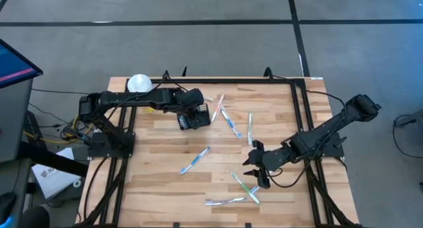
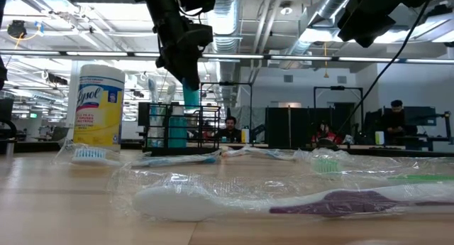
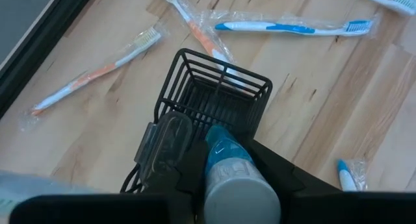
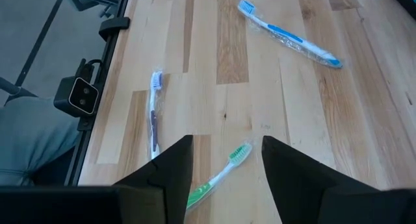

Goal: Pick & Place toothbrushing station
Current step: Put the mouthwash bottle into the mesh organizer

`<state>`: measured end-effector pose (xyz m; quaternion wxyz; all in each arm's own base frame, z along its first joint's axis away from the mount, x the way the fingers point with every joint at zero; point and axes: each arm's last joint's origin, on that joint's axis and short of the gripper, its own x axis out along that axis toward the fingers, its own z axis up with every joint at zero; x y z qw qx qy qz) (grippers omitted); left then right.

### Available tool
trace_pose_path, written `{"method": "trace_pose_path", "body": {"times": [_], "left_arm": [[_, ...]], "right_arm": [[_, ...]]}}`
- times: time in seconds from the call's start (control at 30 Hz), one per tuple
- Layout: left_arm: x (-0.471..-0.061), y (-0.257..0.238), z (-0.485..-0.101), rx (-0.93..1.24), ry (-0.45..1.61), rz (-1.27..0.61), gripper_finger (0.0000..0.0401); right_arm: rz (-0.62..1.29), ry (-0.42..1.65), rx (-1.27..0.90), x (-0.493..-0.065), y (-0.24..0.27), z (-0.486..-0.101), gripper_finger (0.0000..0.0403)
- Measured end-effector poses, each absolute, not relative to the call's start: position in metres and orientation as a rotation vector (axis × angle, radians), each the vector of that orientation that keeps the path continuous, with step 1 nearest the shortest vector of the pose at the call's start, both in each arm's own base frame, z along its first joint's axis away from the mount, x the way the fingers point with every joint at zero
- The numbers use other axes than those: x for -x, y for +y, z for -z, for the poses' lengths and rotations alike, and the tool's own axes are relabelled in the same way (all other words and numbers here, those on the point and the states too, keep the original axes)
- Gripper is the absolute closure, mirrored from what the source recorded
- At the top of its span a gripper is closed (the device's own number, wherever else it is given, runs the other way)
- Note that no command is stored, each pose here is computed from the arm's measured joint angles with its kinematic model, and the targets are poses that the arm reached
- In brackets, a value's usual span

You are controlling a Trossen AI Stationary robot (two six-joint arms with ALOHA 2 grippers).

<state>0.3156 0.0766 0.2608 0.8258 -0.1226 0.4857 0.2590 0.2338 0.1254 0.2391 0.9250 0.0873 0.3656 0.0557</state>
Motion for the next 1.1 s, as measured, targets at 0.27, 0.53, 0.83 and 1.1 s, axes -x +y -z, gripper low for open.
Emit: {"method": "trace_pose_path", "body": {"times": [0.27, 0.53, 0.83, 1.1], "left_arm": [[-0.319, 0.078, -0.255, 0.263, 1.043, -0.547, 0.0322], [-0.327, 0.086, -0.24, 0.292, 1.071, -0.542, 0.0322], [-0.331, 0.093, -0.227, 0.321, 1.11, -0.53, 0.0319], [-0.332, 0.095, -0.223, 0.327, 1.119, -0.531, 0.0317]], "right_arm": [[-0.114, 0.75, -0.179, -0.234, 0.125, -0.239, 0.023], [-0.112, 0.755, -0.177, -0.234, 0.125, -0.239, 0.023], [-0.112, 0.756, -0.176, -0.234, 0.125, -0.238, 0.023], [-0.112, 0.757, -0.175, -0.233, 0.125, -0.238, 0.023]]}}
